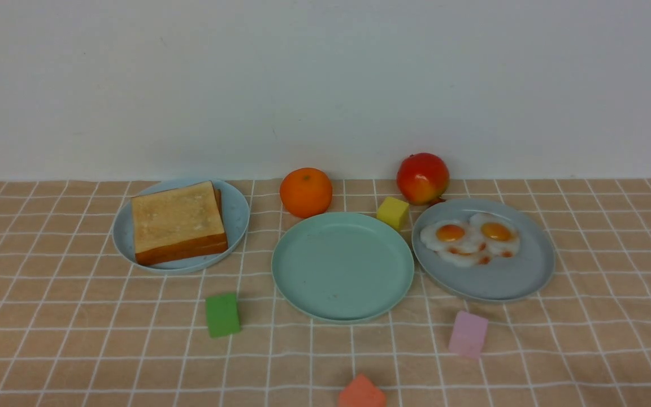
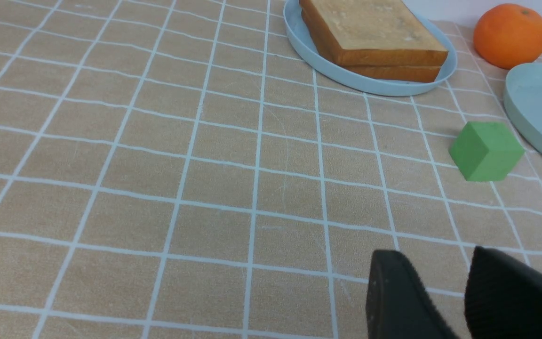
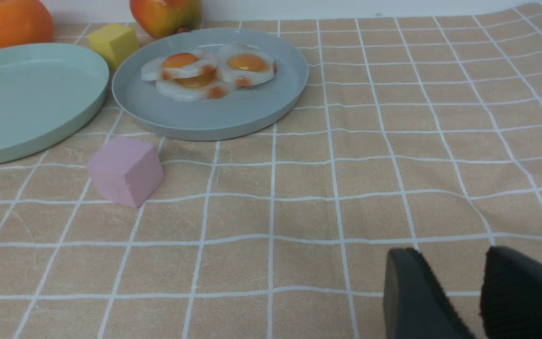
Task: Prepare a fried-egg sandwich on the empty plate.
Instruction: Use the left arm to grab a slice of bread
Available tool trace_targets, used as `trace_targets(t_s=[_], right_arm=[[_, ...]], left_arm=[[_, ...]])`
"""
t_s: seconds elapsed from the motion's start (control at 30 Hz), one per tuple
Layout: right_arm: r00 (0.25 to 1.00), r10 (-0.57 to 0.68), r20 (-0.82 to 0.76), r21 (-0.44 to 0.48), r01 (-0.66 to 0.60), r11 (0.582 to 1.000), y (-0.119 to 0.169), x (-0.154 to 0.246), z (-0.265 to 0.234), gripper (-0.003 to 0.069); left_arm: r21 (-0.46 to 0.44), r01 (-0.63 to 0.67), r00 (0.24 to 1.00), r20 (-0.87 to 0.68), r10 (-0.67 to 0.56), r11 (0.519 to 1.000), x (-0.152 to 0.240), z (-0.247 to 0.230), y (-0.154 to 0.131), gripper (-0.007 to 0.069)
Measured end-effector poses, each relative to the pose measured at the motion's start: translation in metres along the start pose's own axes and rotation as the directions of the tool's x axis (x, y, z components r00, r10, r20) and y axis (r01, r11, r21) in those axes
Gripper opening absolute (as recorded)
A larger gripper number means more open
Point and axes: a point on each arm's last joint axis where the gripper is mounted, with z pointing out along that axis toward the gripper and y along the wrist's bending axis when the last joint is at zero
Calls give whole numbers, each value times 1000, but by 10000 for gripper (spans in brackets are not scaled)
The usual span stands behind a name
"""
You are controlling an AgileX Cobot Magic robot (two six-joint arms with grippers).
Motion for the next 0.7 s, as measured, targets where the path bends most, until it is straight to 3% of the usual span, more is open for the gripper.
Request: trace_targets(t_s=[0.53, 0.7], right_arm=[[1000, 0, 2, 0, 0, 1000, 0, 0, 0, 241], [998, 0, 59, -16, 1, 1000, 1, -3, 1, 241]], left_arm=[[1, 0, 1000, 2, 0, 1000, 0, 0, 0, 239], [24, 0, 997, 76, -2, 1000, -7, 0, -2, 239]])
